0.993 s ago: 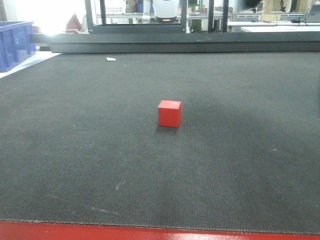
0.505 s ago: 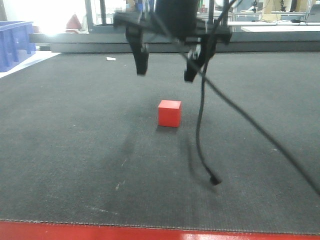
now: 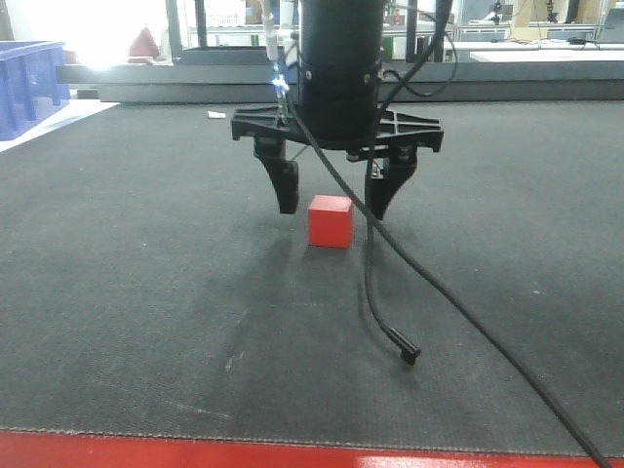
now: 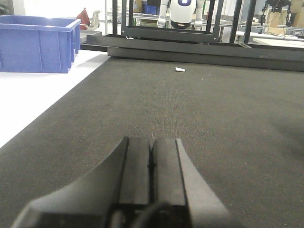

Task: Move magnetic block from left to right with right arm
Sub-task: 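Lower the open right gripper around the red cube, then close the right gripper on the red cube and lift it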

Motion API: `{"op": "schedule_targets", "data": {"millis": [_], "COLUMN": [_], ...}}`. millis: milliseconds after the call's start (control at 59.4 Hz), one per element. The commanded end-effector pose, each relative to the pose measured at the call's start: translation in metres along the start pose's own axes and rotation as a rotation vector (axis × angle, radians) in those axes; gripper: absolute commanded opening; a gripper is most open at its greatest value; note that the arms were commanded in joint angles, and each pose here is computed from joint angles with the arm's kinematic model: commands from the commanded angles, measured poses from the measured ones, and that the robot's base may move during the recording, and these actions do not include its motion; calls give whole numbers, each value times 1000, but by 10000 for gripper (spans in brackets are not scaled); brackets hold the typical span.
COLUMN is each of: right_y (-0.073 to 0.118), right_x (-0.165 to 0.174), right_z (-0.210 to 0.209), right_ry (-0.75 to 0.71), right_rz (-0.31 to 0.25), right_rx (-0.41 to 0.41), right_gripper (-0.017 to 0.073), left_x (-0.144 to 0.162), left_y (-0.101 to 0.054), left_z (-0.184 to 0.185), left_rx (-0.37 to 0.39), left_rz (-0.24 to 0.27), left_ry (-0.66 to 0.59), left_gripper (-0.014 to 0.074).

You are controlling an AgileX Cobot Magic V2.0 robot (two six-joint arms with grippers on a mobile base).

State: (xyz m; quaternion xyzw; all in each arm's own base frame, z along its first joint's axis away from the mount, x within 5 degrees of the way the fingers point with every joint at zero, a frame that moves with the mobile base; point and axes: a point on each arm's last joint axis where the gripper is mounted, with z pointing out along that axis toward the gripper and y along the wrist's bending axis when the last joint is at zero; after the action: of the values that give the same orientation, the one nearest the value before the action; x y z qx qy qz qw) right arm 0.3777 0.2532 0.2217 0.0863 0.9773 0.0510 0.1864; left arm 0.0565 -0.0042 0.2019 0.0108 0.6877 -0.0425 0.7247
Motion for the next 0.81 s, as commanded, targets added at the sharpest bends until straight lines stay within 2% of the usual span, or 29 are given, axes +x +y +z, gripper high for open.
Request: {"op": "schedule_targets", "data": {"millis": [0,135,269,421,488,640,791], "right_y": [0,1,1,1,1,-4,-19], "right_x": [-17,-15,-15,-15,-15,-20,-32], "right_z": [-31,-27,-26,-28,-30,-48,-84], "right_ry": [-103,-87,-78,-79,-79,-110,-177], "right_rz": [4,7,7,-30,-48,-87,-187], "right_rx": [-57,-54,-57,-59,-64,-83,-100], "right_gripper": [612,585,437,225,172,158,158], "left_x": [-5,-5,-5,-5,-5,-5,-5], "left_y": [0,0,0,0,0,0,0], "left_z": [-1,-1,-1,-1,-1,-1,-1], "left_rx": [1,1,1,1,1,1,1], "left_rz": [-4,-4,-4,-4,-4,-4,-4], "left_ry": [-93,-93,-93,-93,-93,-93,-93], "left_gripper": [-116,-116,-116,-116,-116,-115,-116]}}
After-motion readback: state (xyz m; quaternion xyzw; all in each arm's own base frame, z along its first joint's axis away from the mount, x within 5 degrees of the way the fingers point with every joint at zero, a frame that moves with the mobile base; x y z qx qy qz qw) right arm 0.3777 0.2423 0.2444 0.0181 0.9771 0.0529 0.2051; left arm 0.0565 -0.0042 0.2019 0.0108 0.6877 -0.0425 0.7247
